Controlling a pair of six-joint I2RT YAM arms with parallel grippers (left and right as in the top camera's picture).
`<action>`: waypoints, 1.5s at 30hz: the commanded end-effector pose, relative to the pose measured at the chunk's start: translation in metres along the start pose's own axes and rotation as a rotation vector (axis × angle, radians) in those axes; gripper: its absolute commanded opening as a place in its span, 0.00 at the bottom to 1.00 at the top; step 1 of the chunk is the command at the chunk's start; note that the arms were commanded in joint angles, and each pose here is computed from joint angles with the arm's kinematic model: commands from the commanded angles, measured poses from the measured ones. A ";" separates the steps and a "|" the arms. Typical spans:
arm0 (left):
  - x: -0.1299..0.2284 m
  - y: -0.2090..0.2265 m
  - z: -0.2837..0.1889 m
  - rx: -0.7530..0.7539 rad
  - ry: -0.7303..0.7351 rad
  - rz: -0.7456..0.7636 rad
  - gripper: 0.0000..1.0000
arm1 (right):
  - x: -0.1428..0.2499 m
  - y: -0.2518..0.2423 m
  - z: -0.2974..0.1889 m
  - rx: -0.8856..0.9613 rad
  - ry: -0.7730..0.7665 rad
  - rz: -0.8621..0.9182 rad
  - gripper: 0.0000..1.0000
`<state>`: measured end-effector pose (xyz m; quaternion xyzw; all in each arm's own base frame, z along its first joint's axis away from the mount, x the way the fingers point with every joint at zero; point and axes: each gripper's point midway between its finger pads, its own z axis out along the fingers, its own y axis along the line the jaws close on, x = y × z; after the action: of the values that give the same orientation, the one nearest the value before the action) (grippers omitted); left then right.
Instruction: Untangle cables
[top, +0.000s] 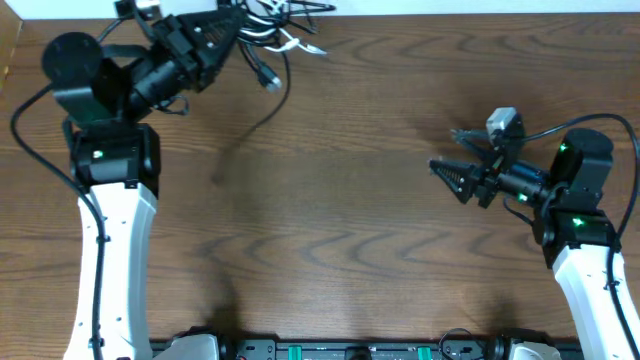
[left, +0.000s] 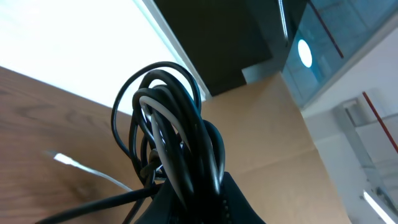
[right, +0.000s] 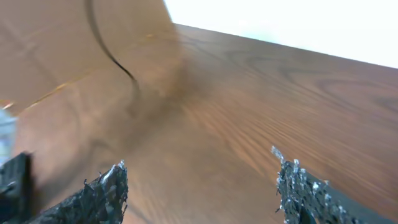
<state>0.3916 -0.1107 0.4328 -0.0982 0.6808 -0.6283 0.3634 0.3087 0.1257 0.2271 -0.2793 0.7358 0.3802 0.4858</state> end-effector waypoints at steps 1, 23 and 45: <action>0.011 -0.031 0.004 0.051 0.015 0.073 0.08 | 0.000 0.025 0.009 -0.116 -0.003 -0.037 0.75; 0.097 -0.064 0.056 0.146 0.205 0.047 0.08 | -0.025 0.081 0.045 -0.250 -0.072 -0.253 0.66; 0.155 -0.088 0.086 0.162 0.262 -0.109 0.07 | -0.076 0.066 0.043 -0.102 -0.247 -0.280 0.48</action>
<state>0.3147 -0.2902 0.4348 -0.0179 0.6827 -0.6922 0.2334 0.2986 0.2034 0.3069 -0.3807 0.5893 0.3835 0.6005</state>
